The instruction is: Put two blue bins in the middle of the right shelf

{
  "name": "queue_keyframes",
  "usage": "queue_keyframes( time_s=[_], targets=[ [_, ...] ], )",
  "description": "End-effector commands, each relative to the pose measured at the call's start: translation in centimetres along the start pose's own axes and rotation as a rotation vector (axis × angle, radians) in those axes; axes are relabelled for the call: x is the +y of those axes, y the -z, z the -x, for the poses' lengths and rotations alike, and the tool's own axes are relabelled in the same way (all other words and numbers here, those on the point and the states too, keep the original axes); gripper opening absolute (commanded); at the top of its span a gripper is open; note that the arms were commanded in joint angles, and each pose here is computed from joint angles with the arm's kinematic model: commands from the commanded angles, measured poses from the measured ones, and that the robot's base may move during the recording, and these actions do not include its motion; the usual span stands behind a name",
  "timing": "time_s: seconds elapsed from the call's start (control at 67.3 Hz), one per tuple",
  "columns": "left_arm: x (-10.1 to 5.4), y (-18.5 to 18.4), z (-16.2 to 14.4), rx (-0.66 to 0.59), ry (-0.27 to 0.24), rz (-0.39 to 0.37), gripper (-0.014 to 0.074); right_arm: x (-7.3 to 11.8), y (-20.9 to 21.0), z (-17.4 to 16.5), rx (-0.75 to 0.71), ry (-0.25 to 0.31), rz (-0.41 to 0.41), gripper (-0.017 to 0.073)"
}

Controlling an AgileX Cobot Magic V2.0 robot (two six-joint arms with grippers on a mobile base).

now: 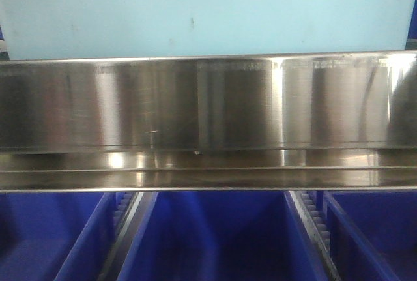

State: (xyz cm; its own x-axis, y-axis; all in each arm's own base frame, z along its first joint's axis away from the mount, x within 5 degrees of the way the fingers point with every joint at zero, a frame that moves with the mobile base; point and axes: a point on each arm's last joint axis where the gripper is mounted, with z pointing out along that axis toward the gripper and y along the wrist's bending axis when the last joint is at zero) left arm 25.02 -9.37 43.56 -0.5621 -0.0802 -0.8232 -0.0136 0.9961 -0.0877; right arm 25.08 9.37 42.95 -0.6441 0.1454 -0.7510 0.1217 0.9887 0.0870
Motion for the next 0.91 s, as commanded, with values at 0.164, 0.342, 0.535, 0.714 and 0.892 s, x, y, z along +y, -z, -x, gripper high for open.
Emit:
queue_keyframes(
  time_s=[0.164,0.342,0.535,0.714,0.892],
  targets=[
    [-0.6,-0.9,-0.8,0.276,-0.015,0.009,0.0328,-0.2,0.8,-1.1,0.152,0.020,0.008,0.0414],
    [-0.6,-2.3,-1.3,0.354,-0.001,0.018,0.0326,0.7,0.6,-2.0,0.239,0.034,0.109,0.0414],
    [-0.6,-2.8,-1.6,0.373,-0.015,0.025,0.0326,0.5,-0.3,-2.9,0.267,0.055,0.074,0.0414],
    [-0.5,-3.6,-3.1,0.433,-0.022,0.035,0.0326,0.4,-1.2,-3.8,0.307,0.069,0.052,0.0414],
    [-0.4,-4.4,-4.6,0.492,-0.029,0.045,0.0326,0.7,-2.1,-4.0,0.329,0.077,0.041,0.0414]
  ],
)
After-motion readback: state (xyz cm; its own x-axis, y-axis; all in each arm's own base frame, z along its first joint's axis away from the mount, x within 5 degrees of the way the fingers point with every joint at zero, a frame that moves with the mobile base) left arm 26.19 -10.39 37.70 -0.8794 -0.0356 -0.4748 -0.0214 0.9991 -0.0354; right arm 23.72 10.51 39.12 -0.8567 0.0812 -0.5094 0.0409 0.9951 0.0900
